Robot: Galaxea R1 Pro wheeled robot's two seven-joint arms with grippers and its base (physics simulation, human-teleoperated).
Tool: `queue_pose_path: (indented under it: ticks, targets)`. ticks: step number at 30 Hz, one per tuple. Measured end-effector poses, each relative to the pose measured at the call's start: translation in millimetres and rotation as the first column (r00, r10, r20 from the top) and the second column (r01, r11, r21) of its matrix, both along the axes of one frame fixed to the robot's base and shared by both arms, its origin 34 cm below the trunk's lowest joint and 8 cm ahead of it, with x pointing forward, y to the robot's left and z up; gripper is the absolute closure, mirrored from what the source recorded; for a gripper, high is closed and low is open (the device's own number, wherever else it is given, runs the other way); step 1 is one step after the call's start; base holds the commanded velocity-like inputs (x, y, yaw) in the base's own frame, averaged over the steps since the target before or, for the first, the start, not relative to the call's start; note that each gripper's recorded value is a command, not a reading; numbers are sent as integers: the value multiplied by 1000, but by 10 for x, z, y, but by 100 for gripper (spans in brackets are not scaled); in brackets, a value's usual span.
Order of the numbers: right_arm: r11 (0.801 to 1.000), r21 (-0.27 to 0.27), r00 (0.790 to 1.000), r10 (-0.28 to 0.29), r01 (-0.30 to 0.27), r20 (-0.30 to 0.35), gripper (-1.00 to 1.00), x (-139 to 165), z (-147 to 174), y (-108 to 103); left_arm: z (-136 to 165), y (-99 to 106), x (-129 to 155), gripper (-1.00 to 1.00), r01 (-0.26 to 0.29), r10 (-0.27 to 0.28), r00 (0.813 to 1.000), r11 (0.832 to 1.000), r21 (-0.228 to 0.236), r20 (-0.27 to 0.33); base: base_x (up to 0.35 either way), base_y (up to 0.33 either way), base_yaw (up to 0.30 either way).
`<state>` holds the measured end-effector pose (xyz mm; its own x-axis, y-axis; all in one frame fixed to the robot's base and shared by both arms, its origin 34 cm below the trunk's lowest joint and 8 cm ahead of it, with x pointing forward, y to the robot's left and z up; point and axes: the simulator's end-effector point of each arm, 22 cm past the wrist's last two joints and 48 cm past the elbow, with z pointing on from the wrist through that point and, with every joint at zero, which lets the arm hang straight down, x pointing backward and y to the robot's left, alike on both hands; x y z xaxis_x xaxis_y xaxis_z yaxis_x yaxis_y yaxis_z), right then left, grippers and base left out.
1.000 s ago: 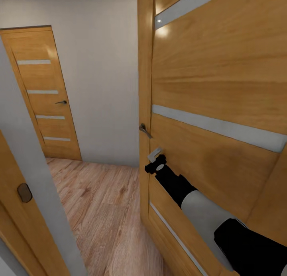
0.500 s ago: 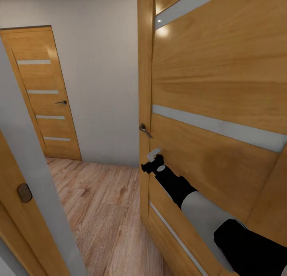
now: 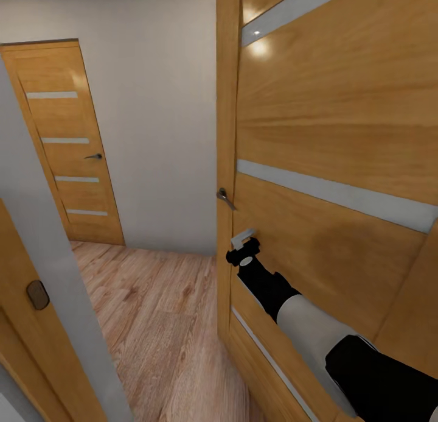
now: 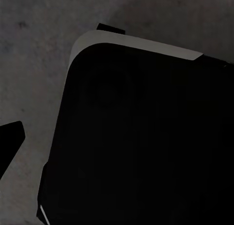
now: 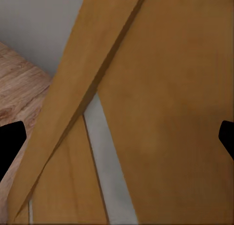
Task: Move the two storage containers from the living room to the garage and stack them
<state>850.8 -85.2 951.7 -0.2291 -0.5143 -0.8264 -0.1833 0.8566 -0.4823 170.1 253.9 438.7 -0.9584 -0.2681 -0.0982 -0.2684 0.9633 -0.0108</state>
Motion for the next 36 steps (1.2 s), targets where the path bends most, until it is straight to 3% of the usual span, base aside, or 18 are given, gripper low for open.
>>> queue_pose_path:
  ticks: [18,36]
  targets:
    - [1000,13,1000,-18,18,9,-100,-3,48,-33,3,1,33,-100,-3,3,1000,1000,0,8,10,0,-64]
    - [1000,9,1000,-21,21,15,-100,-2,59,-47,3,-3,16,-100,5,-5,1000,1000,-1,4,311,0,0]
